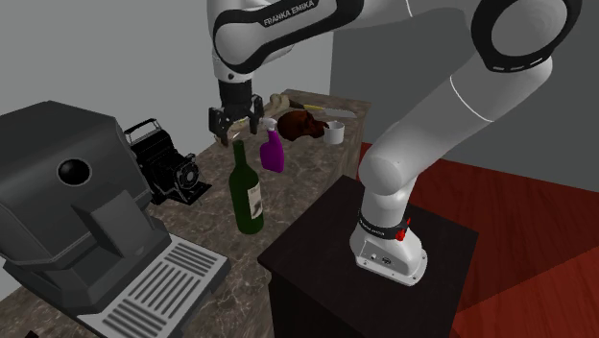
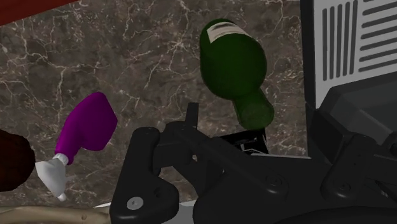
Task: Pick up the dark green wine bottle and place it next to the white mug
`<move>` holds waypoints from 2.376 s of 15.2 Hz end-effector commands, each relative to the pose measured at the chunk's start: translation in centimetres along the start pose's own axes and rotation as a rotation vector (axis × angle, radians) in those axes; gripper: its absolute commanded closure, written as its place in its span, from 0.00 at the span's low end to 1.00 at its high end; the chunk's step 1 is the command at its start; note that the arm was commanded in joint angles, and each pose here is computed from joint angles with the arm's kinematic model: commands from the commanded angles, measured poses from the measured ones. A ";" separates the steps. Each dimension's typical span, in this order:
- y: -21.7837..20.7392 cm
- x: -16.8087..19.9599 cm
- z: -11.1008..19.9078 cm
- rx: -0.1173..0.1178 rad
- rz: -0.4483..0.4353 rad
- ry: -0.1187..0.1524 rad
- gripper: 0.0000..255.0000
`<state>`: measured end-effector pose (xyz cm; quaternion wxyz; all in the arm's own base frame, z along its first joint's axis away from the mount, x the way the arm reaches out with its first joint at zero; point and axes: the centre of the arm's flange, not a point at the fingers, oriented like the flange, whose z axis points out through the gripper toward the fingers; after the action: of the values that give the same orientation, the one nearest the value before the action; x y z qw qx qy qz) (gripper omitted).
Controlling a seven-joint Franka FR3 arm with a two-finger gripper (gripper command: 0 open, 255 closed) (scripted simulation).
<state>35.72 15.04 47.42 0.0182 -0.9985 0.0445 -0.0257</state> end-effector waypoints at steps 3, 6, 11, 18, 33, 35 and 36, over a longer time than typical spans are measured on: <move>-0.2 0.1 2.3 0.000 0.002 0.004 0.00; -0.2 0.1 4.2 0.000 0.002 0.004 0.00; -0.2 0.1 4.2 0.000 0.002 0.004 0.00; -0.2 0.1 4.2 0.000 0.002 0.004 1.00; -0.4 0.3 -0.6 0.000 0.002 0.004 1.00; -0.5 0.4 -1.6 0.000 0.002 0.004 1.00; -0.5 0.4 -2.2 0.000 0.002 0.004 1.00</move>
<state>36.00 15.41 49.18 0.0180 -0.9984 0.0453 -0.0278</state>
